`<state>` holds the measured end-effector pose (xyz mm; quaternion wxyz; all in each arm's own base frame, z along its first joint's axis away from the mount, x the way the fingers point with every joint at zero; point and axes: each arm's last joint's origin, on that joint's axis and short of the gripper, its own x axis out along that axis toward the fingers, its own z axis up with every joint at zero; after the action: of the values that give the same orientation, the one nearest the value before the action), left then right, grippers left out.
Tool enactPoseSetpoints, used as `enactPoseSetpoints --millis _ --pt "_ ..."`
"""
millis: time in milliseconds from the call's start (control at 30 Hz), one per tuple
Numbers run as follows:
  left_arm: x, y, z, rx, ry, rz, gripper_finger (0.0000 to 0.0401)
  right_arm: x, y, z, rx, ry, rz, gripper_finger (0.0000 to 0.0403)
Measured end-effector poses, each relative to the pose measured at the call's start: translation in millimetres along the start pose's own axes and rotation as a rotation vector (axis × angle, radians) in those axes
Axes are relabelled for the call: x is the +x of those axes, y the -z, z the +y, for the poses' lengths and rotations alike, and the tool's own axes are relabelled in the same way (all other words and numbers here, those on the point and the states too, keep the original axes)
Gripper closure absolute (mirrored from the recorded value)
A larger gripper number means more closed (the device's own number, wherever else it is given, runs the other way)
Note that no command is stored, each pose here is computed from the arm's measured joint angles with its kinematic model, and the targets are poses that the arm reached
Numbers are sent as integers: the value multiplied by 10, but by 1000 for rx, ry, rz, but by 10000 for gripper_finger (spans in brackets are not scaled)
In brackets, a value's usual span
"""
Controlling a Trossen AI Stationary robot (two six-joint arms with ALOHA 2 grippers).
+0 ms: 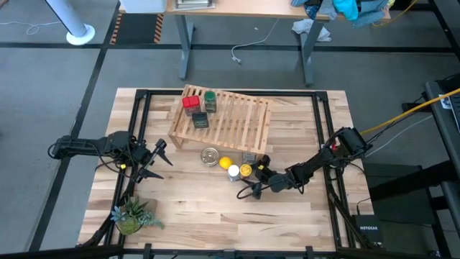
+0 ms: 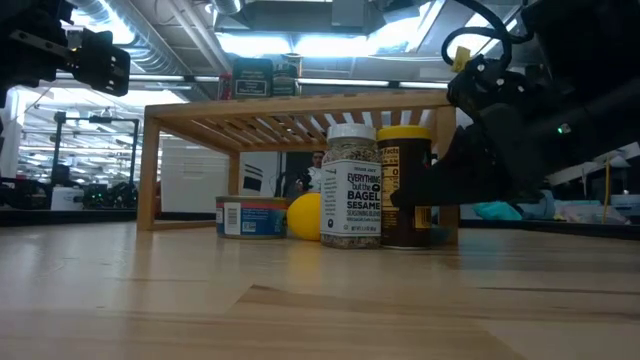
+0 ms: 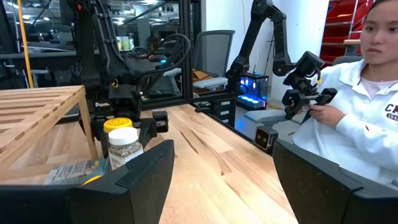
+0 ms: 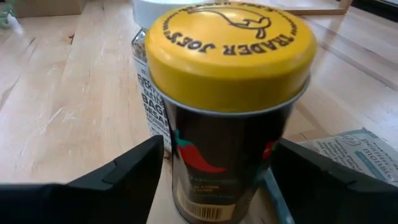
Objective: Shelf spices
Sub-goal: Put the yellow seasoning bottle on the shelf
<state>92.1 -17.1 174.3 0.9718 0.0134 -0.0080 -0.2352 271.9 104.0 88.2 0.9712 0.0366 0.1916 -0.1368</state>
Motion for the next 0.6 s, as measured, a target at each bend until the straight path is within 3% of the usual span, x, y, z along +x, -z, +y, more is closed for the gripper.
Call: enactPoseSetpoints --millis 133,333,600 --pt "0 0 0 0 0 0 135 0 5 -8 -5 23 -1 133" --pt "0 0 0 0 0 0 135 0 9 -12 -9 32 1 204" --pt "0 0 0 0 0 0 135 -59 27 67 -15 7 -9 209"
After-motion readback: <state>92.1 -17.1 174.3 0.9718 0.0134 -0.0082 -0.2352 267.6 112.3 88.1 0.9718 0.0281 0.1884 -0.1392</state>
